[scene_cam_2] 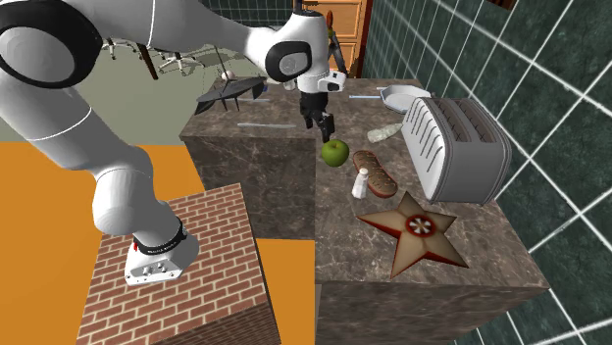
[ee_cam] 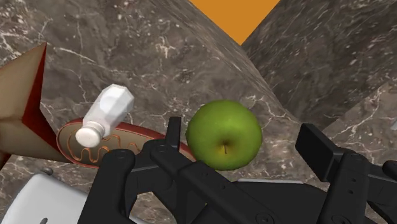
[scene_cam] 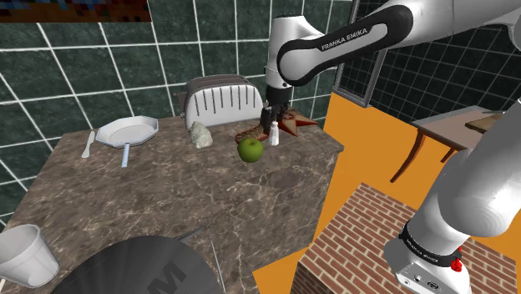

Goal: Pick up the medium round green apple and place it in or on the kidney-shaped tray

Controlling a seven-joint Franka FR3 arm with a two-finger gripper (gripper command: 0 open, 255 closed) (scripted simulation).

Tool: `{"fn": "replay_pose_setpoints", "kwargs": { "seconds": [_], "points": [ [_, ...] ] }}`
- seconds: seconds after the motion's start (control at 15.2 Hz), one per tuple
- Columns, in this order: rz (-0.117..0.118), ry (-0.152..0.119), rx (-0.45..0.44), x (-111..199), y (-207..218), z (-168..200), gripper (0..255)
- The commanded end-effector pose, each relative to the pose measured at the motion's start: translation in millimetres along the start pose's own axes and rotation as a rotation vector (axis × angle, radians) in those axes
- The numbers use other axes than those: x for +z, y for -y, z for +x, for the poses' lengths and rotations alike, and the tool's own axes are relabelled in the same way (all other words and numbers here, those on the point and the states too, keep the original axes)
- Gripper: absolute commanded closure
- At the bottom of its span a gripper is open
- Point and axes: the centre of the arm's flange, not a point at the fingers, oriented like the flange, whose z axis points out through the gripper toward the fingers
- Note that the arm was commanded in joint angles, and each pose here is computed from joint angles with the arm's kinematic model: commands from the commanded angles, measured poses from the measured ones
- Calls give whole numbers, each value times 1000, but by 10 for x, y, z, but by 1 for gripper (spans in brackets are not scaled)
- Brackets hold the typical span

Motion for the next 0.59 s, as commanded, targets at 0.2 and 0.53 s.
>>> {"fn": "replay_pose_setpoints", "kwargs": {
  "seconds": [0.2,0.53],
  "points": [
    [-26,-24,-27,299,147,558,0],
    [-35,-32,-37,552,200,757,0]
  ]
}}
